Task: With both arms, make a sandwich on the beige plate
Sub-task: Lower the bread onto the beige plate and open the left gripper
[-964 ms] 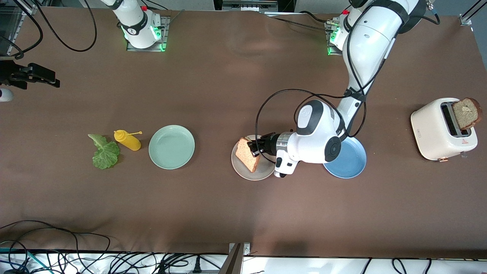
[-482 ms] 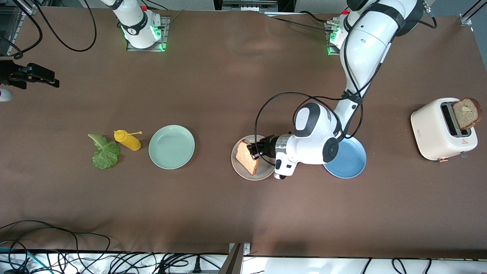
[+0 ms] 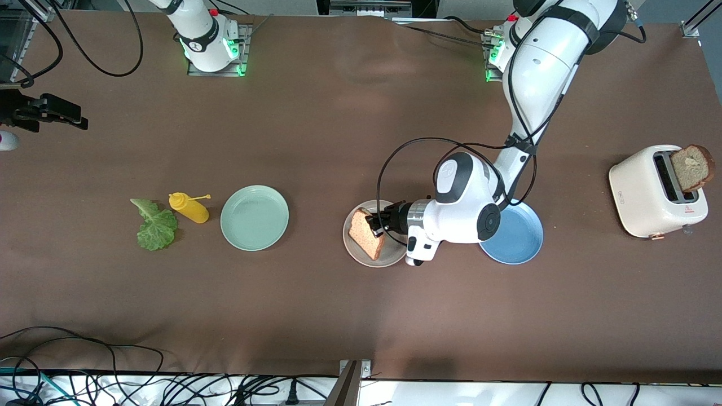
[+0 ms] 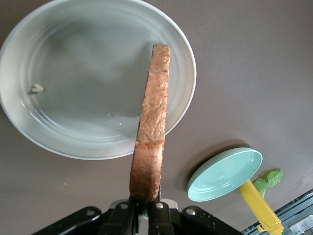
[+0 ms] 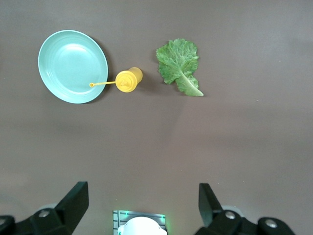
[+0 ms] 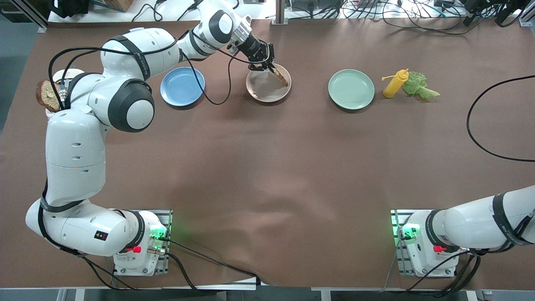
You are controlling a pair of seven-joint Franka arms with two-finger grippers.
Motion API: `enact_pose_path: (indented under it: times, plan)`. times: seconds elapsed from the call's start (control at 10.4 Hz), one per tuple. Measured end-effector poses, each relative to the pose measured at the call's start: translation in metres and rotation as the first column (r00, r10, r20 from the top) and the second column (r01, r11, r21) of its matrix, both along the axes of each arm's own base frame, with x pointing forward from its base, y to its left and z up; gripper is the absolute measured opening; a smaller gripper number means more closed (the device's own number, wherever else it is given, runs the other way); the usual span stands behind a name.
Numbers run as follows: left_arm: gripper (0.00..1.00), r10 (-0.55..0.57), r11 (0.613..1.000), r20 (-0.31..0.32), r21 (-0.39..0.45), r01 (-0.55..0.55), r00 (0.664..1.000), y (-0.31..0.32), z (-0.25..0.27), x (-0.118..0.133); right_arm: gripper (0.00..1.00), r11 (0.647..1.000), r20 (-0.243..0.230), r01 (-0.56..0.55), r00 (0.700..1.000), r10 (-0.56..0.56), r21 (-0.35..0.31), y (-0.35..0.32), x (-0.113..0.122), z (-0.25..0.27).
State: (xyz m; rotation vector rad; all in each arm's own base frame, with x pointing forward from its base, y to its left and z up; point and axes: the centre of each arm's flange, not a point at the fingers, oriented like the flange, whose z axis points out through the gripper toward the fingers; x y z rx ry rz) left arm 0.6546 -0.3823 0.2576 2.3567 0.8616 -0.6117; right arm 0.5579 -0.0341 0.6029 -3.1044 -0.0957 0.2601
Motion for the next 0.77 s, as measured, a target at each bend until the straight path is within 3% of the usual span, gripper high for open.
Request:
enact_pose_path:
  times: [0.19, 0.29, 0.77]
  plan:
    - [0.11, 0.005, 1.000, 0.000, 0.004, -0.005, 1.000, 0.004, -0.001, 0.002, 1.00, 1.000, 0.000, 0.000, 1.000, 0.000, 0.000, 0.000, 0.000, 0.000]
    - [0.16, 0.006, 1.000, 0.000, 0.006, -0.006, 1.000, 0.005, -0.002, 0.002, 1.00, 1.000, 0.000, 0.000, 1.000, 0.000, 0.000, 0.000, 0.000, 0.000]
    - [0.88, -0.022, 0.999, -0.017, 0.045, 0.023, 1.000, 0.014, -0.013, 0.002, 1.00, 1.000, 0.000, 0.000, 1.000, 0.000, 0.000, 0.000, 0.000, 0.000]
